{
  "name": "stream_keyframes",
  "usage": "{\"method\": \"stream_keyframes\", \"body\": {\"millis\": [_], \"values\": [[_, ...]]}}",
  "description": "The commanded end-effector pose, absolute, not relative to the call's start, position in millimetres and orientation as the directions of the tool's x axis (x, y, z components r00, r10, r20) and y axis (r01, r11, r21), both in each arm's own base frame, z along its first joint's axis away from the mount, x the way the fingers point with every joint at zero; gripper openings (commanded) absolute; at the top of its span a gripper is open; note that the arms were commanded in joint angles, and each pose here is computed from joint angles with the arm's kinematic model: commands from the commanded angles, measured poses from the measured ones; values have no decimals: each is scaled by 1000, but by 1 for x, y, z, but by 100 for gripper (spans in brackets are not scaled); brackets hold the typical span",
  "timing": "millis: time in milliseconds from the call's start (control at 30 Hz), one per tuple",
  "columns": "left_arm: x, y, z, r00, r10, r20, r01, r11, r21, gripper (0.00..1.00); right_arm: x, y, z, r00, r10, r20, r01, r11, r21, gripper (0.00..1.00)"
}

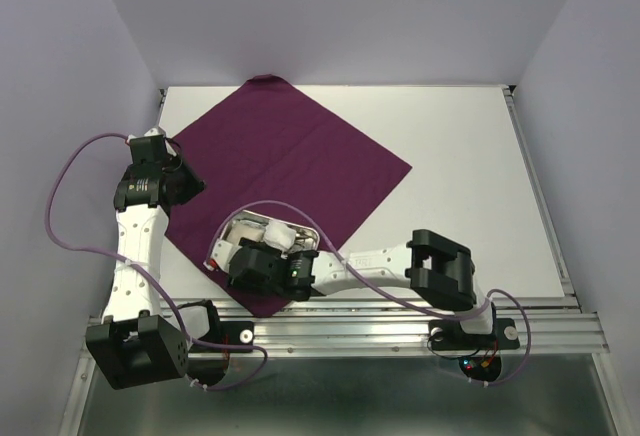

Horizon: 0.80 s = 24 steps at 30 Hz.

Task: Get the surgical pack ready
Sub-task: Move the container to the center of the board.

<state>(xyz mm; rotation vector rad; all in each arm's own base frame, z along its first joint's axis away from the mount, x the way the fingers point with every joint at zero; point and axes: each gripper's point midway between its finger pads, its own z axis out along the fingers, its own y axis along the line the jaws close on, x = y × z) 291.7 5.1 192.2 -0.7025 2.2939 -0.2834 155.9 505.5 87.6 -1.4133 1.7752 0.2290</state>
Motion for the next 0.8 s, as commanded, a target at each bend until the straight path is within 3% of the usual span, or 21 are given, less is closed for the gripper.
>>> {"method": "stream_keyframes", "body": {"millis": [0, 100, 233, 400, 567, 767], "values": [[299, 6, 213, -570, -551, -609, -379, 834, -401, 30, 184, 505, 130, -17, -623, -782, -798, 479, -365, 76], [299, 2, 210, -580, -552, -599, -367, 834, -413, 30, 183, 493, 141, -49, -591, -805, -782, 524, -337, 89], [299, 1, 209, -579, -551, -600, -362, 834, -417, 30, 196, 462, 150, -165, -510, -844, -744, 626, -233, 92], [298, -1, 208, -583, -550, -598, -353, 834, -423, 30, 230, 400, 163, -399, -270, -876, -607, 794, 32, 94], [299, -2, 206, -584, -552, -595, -351, 833, -429, 30, 271, 319, 141, -625, 1, -781, -336, 902, 270, 94], [297, -3, 208, -581, -552, -598, -346, 833, -432, 30, 297, 255, 106, -736, 277, -617, -24, 901, 433, 93]]}}
